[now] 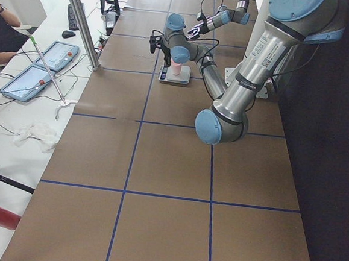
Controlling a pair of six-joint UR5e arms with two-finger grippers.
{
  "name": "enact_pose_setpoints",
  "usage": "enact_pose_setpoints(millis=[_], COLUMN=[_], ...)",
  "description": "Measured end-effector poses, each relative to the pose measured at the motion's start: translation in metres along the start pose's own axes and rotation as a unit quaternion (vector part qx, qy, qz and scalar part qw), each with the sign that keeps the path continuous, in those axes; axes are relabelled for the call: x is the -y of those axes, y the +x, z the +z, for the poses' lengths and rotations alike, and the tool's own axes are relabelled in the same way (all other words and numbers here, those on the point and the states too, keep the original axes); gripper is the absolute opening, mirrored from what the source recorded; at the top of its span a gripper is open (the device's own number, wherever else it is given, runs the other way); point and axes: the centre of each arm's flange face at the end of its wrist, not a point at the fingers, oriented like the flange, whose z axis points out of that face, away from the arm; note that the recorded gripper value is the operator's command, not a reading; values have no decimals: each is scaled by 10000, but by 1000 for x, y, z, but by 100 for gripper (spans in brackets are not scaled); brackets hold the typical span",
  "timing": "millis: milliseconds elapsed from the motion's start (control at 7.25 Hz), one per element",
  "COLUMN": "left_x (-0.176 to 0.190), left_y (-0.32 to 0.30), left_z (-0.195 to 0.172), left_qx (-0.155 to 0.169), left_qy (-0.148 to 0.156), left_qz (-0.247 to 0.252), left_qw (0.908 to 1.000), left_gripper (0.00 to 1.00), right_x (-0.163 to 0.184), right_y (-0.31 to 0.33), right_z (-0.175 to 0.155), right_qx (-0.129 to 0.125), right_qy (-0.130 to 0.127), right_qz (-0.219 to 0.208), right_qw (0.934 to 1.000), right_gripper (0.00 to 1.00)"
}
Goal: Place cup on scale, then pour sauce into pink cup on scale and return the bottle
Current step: 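Grasp the glass bottle's neck with the right gripper and lift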
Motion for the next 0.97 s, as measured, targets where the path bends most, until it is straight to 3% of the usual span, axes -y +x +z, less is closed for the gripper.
enact_pose_setpoints(millis=[414,966], left_x=[0,-1], left_y=[0,0], left_z=[0,0], left_qx=[2,-3], left_qy=[1,-4], left_qz=[-2,4], left_qw=[10000,10000], left_gripper=[52,53], right_x=[9,22], right_y=[5,-3], right_z=[9,28], right_qx=[-93,-191], right_qy=[105,243], right_qz=[-214,-132], right_qw=[9997,9994], right_gripper=[99,99])
